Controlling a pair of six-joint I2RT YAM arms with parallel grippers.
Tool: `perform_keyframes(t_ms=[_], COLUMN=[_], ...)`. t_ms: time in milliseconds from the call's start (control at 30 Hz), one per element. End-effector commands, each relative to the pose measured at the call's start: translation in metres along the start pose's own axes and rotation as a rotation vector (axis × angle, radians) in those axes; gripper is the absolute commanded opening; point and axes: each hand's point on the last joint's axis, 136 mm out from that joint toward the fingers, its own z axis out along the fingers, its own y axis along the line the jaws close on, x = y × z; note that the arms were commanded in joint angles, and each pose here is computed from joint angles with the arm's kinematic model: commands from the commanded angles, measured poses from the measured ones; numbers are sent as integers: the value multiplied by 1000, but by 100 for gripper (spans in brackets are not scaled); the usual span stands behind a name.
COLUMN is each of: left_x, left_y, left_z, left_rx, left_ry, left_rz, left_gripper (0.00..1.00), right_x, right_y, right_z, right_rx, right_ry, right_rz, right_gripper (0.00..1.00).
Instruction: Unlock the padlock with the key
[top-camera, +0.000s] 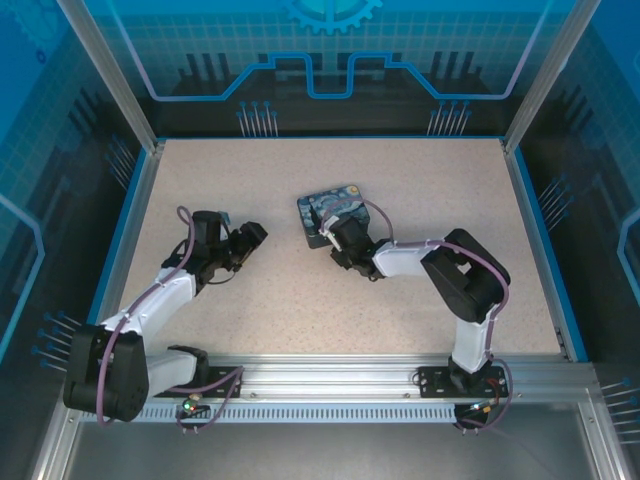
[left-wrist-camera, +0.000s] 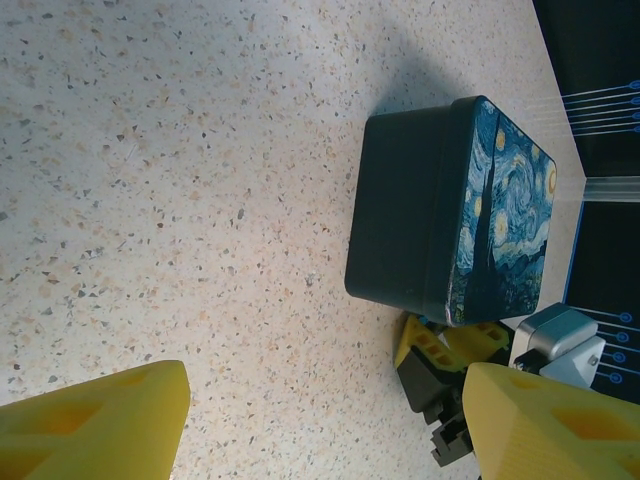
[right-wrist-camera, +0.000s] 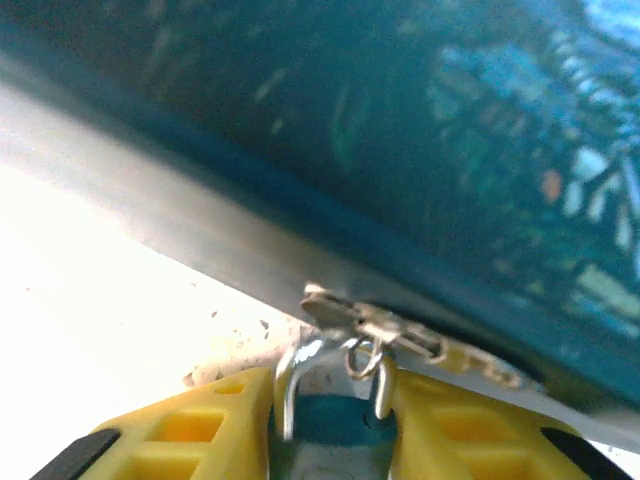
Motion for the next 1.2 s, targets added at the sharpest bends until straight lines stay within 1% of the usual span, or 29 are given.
perform_keyframes(t_ms=[0,100,300,467,600,633,833,933,1033,1167], left_x=[0,0,0,0,0,0,0,0,0,1], left_y=[-6,-6,-6,-6,-6,-6,-6,-6,-6,-6], left_z=[0,0,0,0,0,0,0,-1,-1,-1], left_rx=[11,10,10,11,12,12,13,14,15,18], left_ry=[10,8,7,8,8,9,7,4,4,4], left_rz=[7,9,12,14,13,15,14,14,14,12], left_gripper=[74,74,74,74,74,74,74,74,74,74], right_x=[1,0,3,3,0,11,14,13,13,13], right_y=[2,2,0,-2,-5,-2,6,8,7,4], right_z=[-6,-10,-8,-9,-18,-18,-30,-32,-30,-28], right_rx=[-46,-63,-50,-42,-60,-80,-244,-306,-301,-289], right_ry=[-18,-40,-29,-28,-57,-39,-64,-64,-50,-45], right_rz=[-23,-16,-6,2,36,36,117,147,150,163], right_gripper=[38,42,42,30,21,20,19,21,24,23])
